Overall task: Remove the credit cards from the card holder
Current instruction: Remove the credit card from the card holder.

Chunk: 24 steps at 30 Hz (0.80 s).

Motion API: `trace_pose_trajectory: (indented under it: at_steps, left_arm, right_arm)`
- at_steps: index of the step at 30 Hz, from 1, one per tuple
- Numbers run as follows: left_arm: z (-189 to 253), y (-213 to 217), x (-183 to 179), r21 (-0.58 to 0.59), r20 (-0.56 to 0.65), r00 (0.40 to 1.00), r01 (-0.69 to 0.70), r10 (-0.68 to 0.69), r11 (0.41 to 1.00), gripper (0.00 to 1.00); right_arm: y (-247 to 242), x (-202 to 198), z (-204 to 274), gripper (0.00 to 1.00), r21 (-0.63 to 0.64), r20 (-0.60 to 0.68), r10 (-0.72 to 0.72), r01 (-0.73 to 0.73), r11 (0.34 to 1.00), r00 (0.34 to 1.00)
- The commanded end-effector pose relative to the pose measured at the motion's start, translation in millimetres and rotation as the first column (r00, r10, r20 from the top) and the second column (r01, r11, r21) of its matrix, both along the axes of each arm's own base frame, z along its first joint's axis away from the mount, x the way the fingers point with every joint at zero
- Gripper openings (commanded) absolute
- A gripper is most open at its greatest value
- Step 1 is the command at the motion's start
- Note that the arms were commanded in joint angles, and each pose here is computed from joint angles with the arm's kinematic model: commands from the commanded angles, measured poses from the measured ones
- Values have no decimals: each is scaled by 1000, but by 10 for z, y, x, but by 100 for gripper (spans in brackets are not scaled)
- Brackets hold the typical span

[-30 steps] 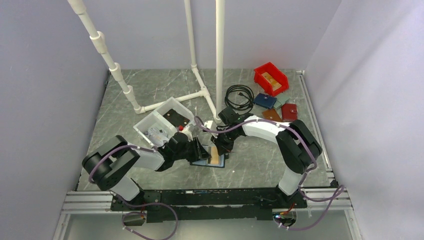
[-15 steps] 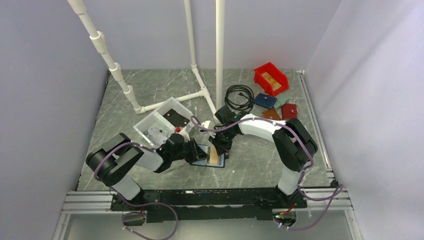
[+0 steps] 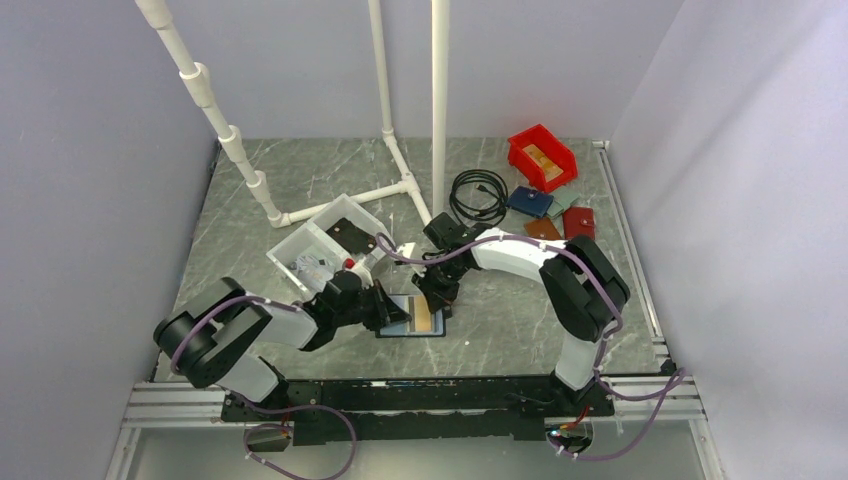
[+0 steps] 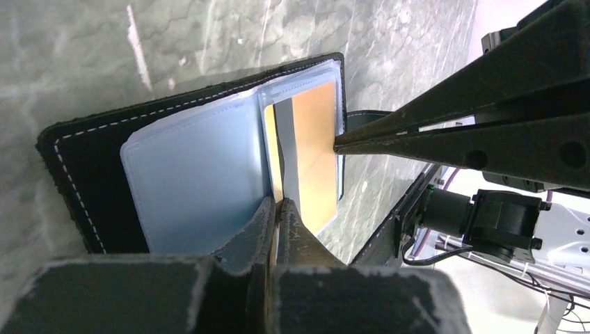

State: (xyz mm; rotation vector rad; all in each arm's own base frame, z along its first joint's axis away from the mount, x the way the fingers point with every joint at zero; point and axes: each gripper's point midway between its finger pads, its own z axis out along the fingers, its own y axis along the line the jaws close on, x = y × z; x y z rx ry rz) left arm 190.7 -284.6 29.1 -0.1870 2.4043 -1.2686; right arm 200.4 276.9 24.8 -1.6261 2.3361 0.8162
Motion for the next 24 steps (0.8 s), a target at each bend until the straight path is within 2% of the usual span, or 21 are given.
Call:
trace_pose_trajectory:
  at_steps: [1,24]
  left_arm:
    - [88,97,4,-1,52,999,-5,5,1000,0]
    - [23,304,-29,35,17,1000,-25,24,999,0]
  right_arm:
    - [-148,-56,-397,0,-129,-10,11,-12,992,1000]
    - [-146,-116,-411,9,-132,-37,29,-34,991,999]
